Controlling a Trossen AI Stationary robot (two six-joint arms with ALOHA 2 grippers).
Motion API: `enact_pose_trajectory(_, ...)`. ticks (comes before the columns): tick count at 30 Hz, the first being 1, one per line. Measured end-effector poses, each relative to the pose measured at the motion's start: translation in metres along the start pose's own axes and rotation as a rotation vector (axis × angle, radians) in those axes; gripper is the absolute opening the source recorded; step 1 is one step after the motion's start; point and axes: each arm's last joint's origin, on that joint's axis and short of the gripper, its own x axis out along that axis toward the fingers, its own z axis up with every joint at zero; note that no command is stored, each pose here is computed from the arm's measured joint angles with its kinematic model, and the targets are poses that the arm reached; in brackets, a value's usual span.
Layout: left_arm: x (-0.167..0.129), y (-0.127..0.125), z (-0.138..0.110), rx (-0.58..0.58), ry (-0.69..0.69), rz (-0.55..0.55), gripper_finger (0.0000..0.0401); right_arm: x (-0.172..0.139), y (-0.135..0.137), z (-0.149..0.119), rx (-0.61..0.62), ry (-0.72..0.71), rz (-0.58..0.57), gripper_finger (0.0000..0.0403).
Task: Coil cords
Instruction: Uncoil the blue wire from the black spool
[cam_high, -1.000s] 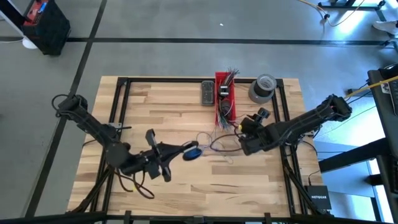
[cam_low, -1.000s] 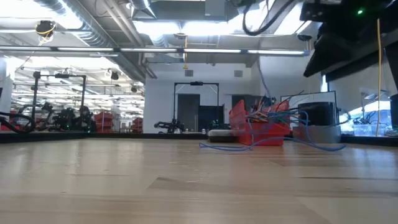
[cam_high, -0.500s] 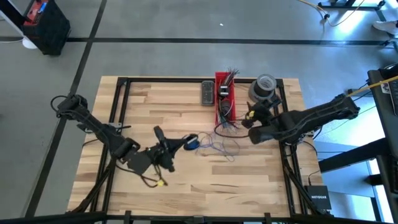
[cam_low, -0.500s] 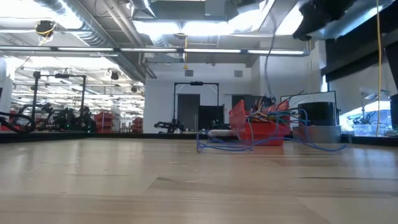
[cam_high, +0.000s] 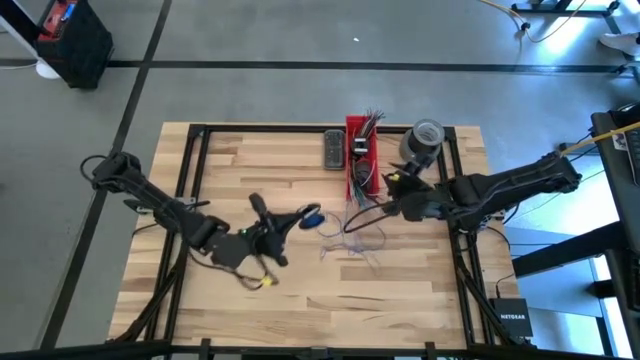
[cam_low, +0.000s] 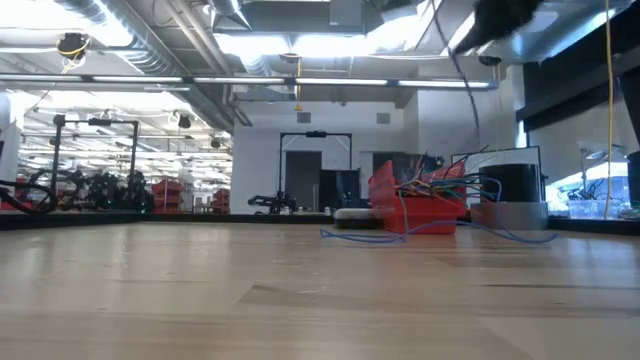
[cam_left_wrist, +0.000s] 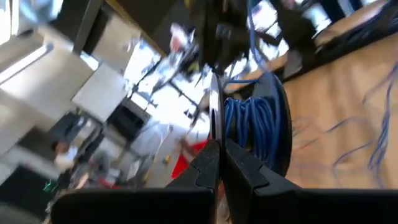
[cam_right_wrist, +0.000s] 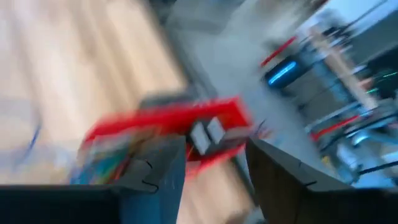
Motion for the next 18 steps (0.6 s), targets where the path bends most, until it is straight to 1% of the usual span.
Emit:
enact_pose_trajectory(2,-0.012,-0.003,0.006,0.005,-0.046,-0.024,0.0005,0.006,0.003,-0.01,-0.058,0.103,0.073,0.0172)
enact_pose_trajectory(3,-0.018,-0.005,0.009,0.011,-0.068,-0.037,0.0005,0.009,0.004,-0.015,-0.088,0.158,0.092,0.0172)
enact_pose_trajectory(5,-0.03,-0.009,0.013,0.026,-0.106,-0.063,0.0005,0.015,0.005,-0.024,-0.155,0.258,0.085,0.0172)
enact_pose_trajectory(7,-0.04,-0.012,0.017,0.036,-0.138,-0.084,0.0005,0.021,0.006,-0.031,-0.186,0.326,0.032,0.0172)
enact_pose_trajectory(9,-0.046,-0.013,0.019,0.034,-0.16,-0.094,0.0005,0.027,0.006,-0.032,-0.173,0.342,-0.047,0.0172)
enact_pose_trajectory(11,-0.048,-0.013,0.02,0.039,-0.165,-0.095,0.0005,0.032,0.007,-0.031,-0.142,0.334,-0.091,0.0172)
enact_pose_trajectory(13,-0.046,-0.012,0.02,0.043,-0.161,-0.09,0.0005,0.036,0.011,-0.028,-0.119,0.318,-0.095,0.0172)
enact_pose_trajectory(16,-0.039,-0.011,0.018,0.039,-0.14,-0.076,0.0005,0.039,0.015,-0.025,-0.119,0.296,-0.089,0.0172)
enact_pose_trajectory(18,-0.035,-0.011,0.015,0.056,-0.12,-0.073,0.0005,0.039,0.015,-0.024,-0.125,0.281,-0.104,0.0172)
